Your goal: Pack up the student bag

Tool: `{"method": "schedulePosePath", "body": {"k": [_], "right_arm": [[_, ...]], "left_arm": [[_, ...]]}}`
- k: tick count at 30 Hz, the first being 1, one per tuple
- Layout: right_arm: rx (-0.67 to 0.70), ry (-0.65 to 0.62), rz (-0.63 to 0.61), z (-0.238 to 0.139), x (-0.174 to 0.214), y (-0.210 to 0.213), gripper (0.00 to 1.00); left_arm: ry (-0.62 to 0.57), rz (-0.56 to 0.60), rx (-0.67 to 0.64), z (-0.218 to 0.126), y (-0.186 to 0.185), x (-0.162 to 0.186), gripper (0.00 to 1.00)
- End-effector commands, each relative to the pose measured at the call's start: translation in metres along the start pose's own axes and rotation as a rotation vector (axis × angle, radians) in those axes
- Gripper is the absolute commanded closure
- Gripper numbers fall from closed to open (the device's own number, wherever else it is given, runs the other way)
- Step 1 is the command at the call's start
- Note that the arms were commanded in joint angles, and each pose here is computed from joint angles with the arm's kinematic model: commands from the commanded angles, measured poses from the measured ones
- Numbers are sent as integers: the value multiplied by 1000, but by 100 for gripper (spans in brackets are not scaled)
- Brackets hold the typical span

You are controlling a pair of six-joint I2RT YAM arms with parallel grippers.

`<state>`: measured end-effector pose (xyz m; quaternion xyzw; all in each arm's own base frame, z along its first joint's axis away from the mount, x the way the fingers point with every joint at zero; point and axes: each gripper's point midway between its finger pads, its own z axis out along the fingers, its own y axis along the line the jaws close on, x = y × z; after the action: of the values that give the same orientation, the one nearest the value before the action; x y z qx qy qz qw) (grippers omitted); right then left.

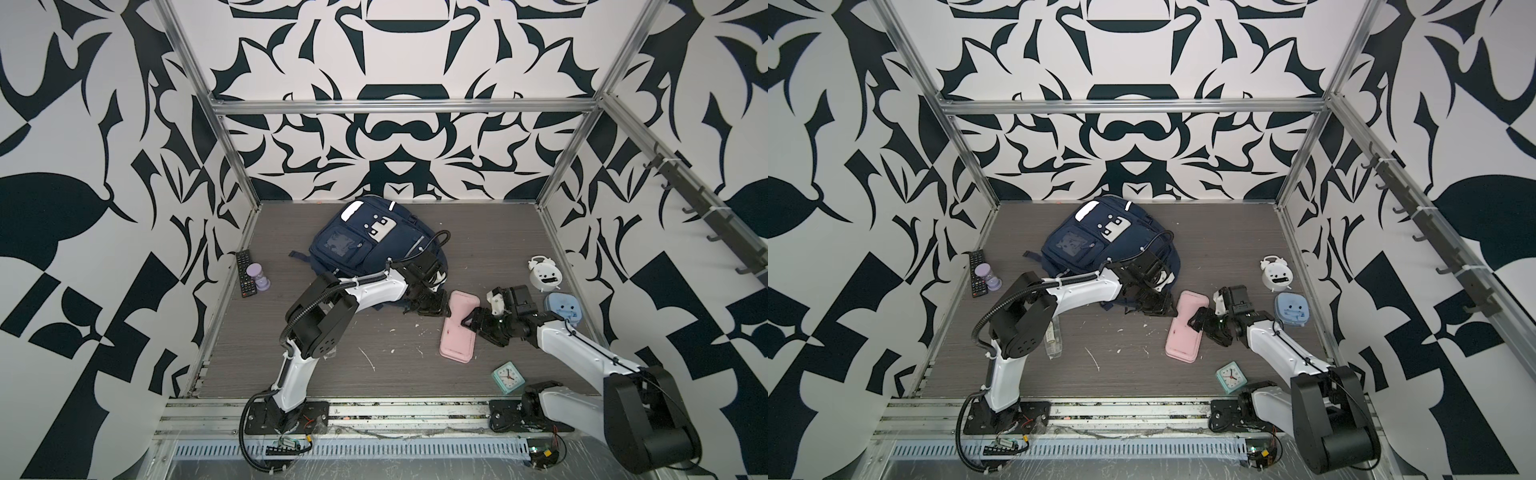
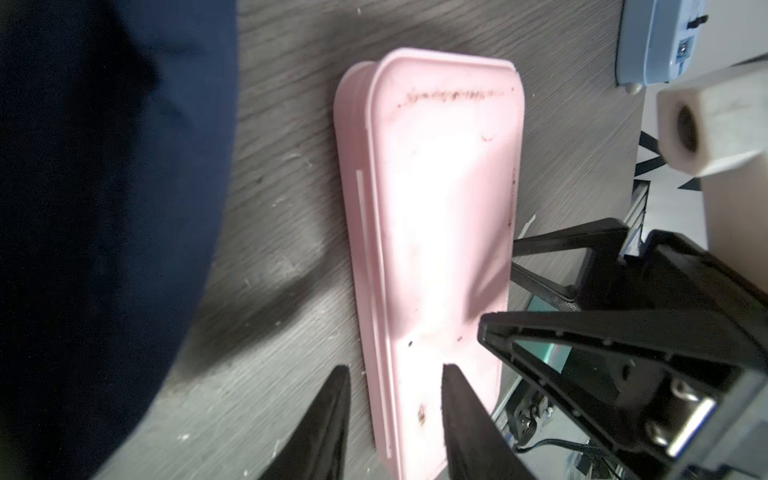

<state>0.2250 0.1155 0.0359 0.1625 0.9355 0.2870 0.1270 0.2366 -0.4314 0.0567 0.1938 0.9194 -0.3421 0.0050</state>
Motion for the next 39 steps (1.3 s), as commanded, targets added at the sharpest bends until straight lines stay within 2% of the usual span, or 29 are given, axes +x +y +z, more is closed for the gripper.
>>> {"method": "schedulePosePath", "body": {"k": [1,19,29,39], "right_arm": [[-33,-20,-3,-1,-3,4,26],[-47,-8,-12,0,-2,1,25],[-137,22,-14,6,0,15,25],[-193,2,-33,-4,-3,29,26]], "left_arm": [[55,-21,0,13,11,15,66],[77,-50,-25,20,26,24,74],[83,-68,-56,20,37,26,74],[86,-79,-66,21,42,28,74]]}}
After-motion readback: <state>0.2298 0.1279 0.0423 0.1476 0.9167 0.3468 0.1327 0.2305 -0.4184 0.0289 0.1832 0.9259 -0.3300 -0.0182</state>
